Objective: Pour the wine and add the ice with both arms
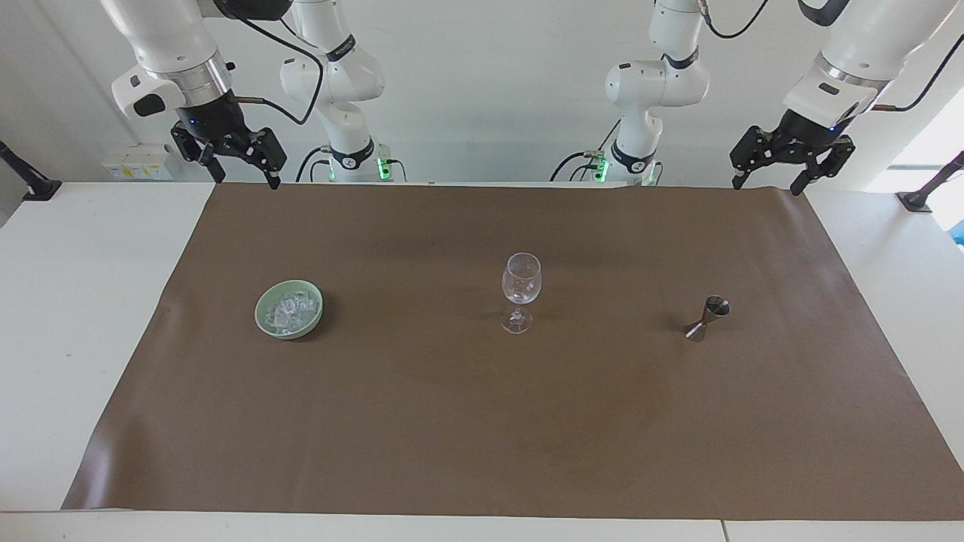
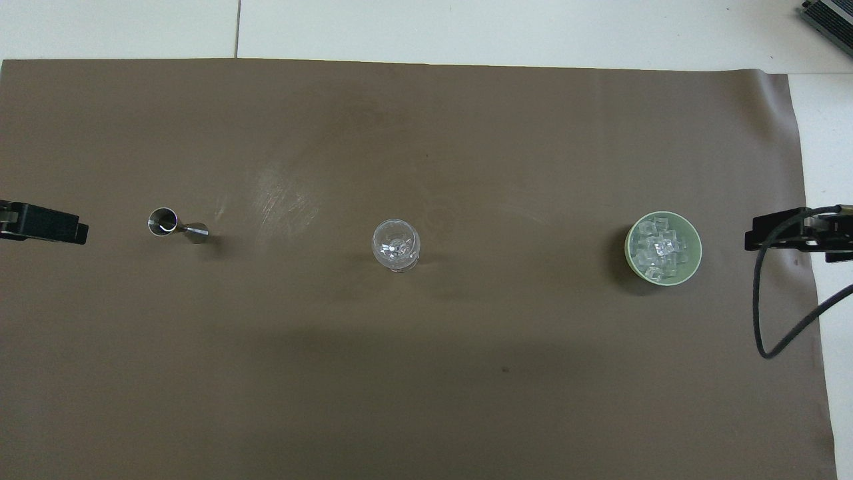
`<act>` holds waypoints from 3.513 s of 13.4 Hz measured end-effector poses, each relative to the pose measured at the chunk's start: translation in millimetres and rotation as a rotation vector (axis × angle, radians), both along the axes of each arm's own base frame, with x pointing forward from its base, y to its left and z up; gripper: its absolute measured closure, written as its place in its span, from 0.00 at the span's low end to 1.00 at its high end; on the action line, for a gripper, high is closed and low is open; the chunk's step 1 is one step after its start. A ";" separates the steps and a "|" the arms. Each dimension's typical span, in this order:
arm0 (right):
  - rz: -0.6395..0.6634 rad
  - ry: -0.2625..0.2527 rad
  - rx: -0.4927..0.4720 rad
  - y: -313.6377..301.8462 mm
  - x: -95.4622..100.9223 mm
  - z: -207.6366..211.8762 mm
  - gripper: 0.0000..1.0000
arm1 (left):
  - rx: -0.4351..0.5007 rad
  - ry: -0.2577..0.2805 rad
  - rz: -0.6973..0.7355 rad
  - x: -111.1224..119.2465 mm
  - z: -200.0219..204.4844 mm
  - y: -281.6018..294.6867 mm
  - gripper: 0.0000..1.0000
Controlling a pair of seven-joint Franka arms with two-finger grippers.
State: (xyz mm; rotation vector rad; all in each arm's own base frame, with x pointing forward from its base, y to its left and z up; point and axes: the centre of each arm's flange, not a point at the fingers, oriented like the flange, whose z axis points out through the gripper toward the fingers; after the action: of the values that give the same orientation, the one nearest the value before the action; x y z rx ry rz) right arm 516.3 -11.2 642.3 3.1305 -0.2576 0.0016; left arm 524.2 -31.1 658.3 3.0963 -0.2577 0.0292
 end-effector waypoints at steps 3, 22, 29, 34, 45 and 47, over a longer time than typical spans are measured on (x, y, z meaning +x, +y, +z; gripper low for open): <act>0.000 0.000 0.000 0.0 0.0 0.0 0.00 | 0.000 0.000 0.000 0.0 -0.1 -0.1 0.00; 0.000 0.000 0.000 0.0 0.0 0.0 0.00 | 0.000 0.004 -0.001 0.0 -2.0 -0.5 0.00; 0.000 0.000 0.000 0.0 0.0 0.0 0.00 | 0.000 -0.009 -0.001 2.7 -2.2 -0.8 0.00; 0.000 0.000 0.000 0.0 0.0 0.0 0.00 | -0.001 -0.010 0.000 3.5 -2.7 -0.4 0.00; 0.000 0.000 0.000 0.0 0.0 0.0 0.00 | 0.001 0.013 0.007 6.8 -14.9 3.6 0.00; 0.000 0.000 0.000 0.0 0.0 0.0 0.00 | 0.001 0.015 0.007 6.5 -15.9 3.6 0.00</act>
State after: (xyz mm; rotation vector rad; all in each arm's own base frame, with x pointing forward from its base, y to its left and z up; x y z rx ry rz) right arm 516.3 -11.2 642.3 3.1305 -0.2575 0.0016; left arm 530.7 -27.5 642.4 3.0975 -0.2464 0.0056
